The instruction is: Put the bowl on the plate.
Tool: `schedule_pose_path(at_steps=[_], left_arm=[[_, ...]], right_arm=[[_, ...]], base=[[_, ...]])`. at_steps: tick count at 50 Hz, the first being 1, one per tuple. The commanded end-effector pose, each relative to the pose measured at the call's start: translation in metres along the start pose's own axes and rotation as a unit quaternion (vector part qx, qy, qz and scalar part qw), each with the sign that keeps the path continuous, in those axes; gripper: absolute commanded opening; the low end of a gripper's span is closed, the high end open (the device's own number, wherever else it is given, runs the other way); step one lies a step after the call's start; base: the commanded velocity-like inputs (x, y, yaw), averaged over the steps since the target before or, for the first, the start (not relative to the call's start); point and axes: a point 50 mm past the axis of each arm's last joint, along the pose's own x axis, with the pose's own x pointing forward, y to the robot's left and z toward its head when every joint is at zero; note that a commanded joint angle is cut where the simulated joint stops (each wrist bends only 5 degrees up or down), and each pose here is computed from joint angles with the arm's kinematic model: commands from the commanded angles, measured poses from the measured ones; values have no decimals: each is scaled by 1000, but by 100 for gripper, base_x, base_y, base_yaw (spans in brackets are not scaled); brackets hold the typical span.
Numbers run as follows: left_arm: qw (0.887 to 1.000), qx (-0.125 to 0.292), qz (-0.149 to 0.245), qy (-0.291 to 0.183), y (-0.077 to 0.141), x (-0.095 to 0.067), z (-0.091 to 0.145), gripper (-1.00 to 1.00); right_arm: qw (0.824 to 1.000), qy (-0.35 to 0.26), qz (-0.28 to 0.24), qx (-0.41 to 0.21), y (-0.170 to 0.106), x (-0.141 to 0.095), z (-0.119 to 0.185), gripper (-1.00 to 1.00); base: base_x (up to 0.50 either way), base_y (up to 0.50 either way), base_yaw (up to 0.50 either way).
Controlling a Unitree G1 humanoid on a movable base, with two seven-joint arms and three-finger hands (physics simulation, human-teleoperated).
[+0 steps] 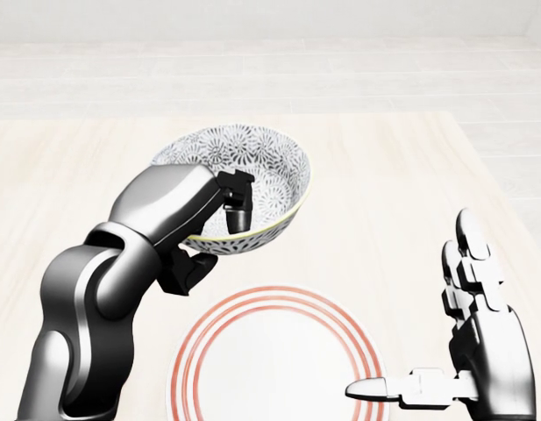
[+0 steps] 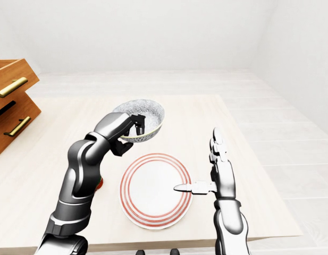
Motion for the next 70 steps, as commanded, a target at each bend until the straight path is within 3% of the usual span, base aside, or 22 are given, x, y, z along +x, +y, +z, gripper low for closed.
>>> schedule_pose_path(at_steps=[1, 40, 70], left_arm=[[1000, -8, 10, -18, -10, 1, 11, -100], [998, -43, -23, -31, -53, -12, 23, -100], [997, -47, -46, -42, -80, -19, 31, -100]], right_arm=[[1000, 8, 1, 2, 1, 0, -4, 100], [1000, 23, 1, 2, 2, -2, -10, 100], [1000, 8, 1, -3, 1, 0, -4, 100]], base=[[0, 0, 0], [0, 0, 0], [0, 0, 0]])
